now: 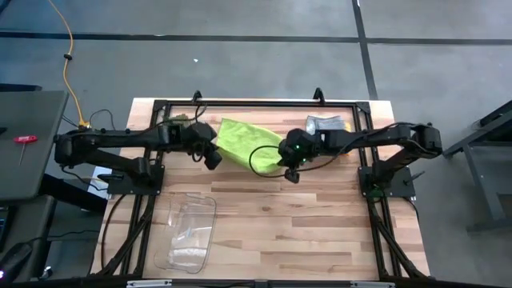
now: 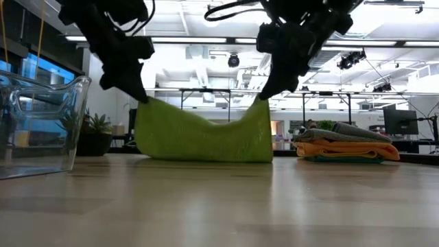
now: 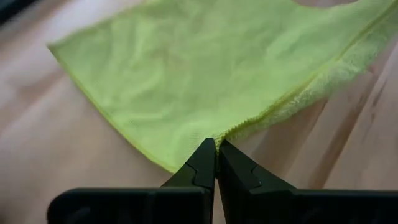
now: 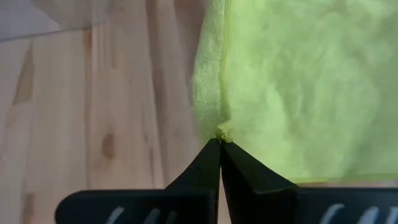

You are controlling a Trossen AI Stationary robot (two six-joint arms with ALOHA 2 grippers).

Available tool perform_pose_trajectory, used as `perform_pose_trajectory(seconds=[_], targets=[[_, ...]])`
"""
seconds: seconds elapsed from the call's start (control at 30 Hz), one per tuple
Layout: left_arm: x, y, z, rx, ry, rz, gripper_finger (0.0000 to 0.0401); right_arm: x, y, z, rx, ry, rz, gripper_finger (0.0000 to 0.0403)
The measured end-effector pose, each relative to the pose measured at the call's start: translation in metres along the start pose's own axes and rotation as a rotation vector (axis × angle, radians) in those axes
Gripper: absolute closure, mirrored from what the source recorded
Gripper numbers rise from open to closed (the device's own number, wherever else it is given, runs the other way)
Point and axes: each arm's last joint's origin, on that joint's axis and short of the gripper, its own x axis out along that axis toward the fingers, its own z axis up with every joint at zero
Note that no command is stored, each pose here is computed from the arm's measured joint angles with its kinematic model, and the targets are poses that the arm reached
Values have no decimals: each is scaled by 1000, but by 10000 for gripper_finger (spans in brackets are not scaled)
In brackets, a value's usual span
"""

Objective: Fold microfiber towels
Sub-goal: Fold the green towel

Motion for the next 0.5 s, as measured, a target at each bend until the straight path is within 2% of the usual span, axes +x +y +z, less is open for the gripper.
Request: perform_pose_trajectory(seconds=[0.27,0.5], targets=[[5,-8,-17,-40,48,-26,401,11,14,-20,73,26,-2,403],[4,-15,-20,-45,61,-61,401,12,24,-20,67,9,-3,403]])
